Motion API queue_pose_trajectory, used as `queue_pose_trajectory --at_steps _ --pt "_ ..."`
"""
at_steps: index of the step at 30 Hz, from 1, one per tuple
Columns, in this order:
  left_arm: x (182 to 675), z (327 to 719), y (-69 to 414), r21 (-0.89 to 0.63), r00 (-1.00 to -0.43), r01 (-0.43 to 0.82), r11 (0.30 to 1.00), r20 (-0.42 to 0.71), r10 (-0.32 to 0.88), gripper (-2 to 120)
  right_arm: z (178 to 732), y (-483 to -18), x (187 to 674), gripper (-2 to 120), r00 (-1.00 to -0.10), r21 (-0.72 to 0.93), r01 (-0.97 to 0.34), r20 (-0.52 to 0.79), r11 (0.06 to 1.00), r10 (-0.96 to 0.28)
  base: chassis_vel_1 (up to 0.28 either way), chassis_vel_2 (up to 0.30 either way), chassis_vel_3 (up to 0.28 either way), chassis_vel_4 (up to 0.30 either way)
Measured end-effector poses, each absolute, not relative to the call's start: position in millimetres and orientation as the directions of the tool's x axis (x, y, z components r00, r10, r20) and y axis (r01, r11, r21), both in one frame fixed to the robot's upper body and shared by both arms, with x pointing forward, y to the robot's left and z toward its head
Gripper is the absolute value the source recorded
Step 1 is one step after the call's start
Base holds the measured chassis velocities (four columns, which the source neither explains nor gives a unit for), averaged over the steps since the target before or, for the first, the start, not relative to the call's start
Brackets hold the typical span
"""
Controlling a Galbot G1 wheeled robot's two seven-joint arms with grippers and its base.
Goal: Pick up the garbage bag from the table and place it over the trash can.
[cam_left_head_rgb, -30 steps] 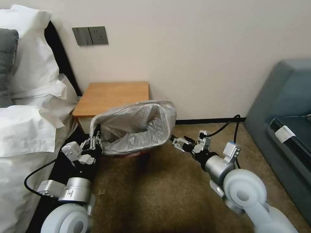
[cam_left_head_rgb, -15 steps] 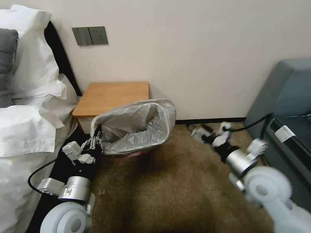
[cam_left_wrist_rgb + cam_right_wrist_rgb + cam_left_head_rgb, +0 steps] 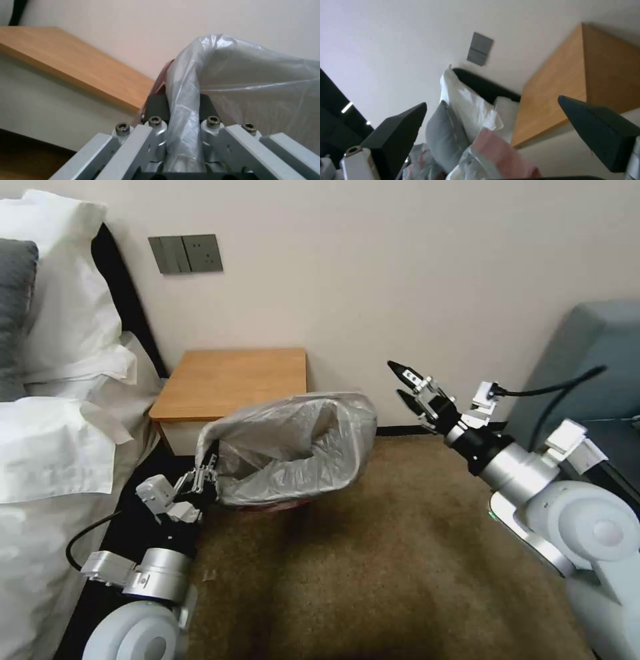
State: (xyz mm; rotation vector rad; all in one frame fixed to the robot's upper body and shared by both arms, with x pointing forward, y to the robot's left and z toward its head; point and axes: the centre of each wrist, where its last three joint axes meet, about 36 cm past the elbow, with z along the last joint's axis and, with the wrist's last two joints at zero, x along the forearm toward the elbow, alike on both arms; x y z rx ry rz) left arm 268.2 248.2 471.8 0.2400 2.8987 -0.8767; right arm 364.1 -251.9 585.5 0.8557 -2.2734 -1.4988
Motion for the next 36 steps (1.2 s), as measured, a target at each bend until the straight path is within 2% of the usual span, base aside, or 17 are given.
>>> queue_pose_trajectory --at_steps 10,13,16,17,19,20,22,23,26,27,29,31,33,35,36 --pt "262.8 478.6 244.3 -0.538 -0.980 0.189 0.822 -0.156 0.123 8 574.1 -225.8 357.1 99 -0.737 0.874 -0.371 -0.071 0.314 -0.672 0.000 0.000 0.000 0.000" --pt "261.6 479.3 244.2 -0.534 -0.980 0.189 0.824 -0.156 0.123 8 572.6 -220.4 356.0 93 -0.729 0.866 -0.388 -0.078 0.317 -0.680 0.000 0.000 0.000 0.000" --pt "259.0 479.1 243.4 -0.527 -0.980 0.188 0.829 -0.151 0.126 8 572.0 -215.9 354.7 78 -0.728 0.860 -0.400 -0.088 0.317 -0.680 0.000 0.000 0.000 0.000" --pt "259.0 479.1 243.4 -0.527 -0.980 0.188 0.829 -0.151 0.126 8 572.0 -215.9 354.7 78 -0.728 0.860 -0.400 -0.088 0.317 -0.680 0.000 0.000 0.000 0.000" --pt "257.8 478.7 242.7 -0.526 -0.980 0.191 0.829 -0.150 0.130 8 572.8 -217.2 354.7 68 -0.733 0.856 -0.406 -0.096 0.320 -0.673 0.000 0.000 0.000 0.000" --pt "257.8 478.7 242.7 -0.526 -0.980 0.191 0.829 -0.150 0.130 8 572.8 -217.2 354.7 68 -0.733 0.856 -0.406 -0.096 0.320 -0.673 0.000 0.000 0.000 0.000" --pt "257.6 478.5 242.4 -0.524 -0.979 0.194 0.829 -0.152 0.133 8 574.0 -219.4 354.3 56 -0.738 0.853 -0.410 -0.102 0.323 -0.667 0.000 0.000 0.000 0.000" --pt "257.6 478.5 242.4 -0.524 -0.979 0.194 0.829 -0.152 0.133 8 574.0 -219.4 354.3 56 -0.738 0.853 -0.410 -0.102 0.323 -0.667 0.000 0.000 0.000 0.000" --pt "257.5 478.3 241.9 -0.524 -0.979 0.197 0.829 -0.154 0.135 8 574.7 -221.8 354.3 41 -0.743 0.851 -0.410 -0.103 0.328 -0.661 0.000 0.000 0.000 0.000" --pt "257.5 478.3 241.9 -0.524 -0.979 0.197 0.829 -0.154 0.135 8 574.7 -221.8 354.3 41 -0.743 0.851 -0.410 -0.103 0.328 -0.661 0.000 0.000 0.000 0.000" --pt "257.5 478.3 241.8 -0.522 -0.979 0.198 0.830 -0.155 0.135 8 574.3 -222.3 354.2 30 -0.744 0.850 -0.410 -0.102 0.330 -0.660 0.000 0.000 0.000 0.000" --pt "257.5 478.3 241.8 -0.522 -0.979 0.198 0.830 -0.156 0.135 8 574.1 -222.5 354.3 28 -0.744 0.850 -0.409 -0.102 0.331 -0.660 0.000 0.000 0.000 0.000" --pt "257.4 478.3 241.9 -0.521 -0.978 0.198 0.830 -0.156 0.135 8 573.9 -222.7 355.3 16 -0.746 0.850 -0.408 -0.101 0.332 -0.658 0.000 0.000 0.000 0.000" --pt "257.3 478.2 241.9 -0.521 -0.978 0.198 0.830 -0.156 0.135 8 573.8 -222.7 356.0 13 -0.747 0.850 -0.407 -0.100 0.333 -0.657 0.000 0.000 0.000 0.000" --pt "256.9 477.9 241.8 -0.521 -0.979 0.197 0.830 -0.155 0.135 8 574.0 -222.8 357.2 7 -0.748 0.850 -0.406 -0.099 0.335 -0.656 0.000 0.000 0.000 0.000"
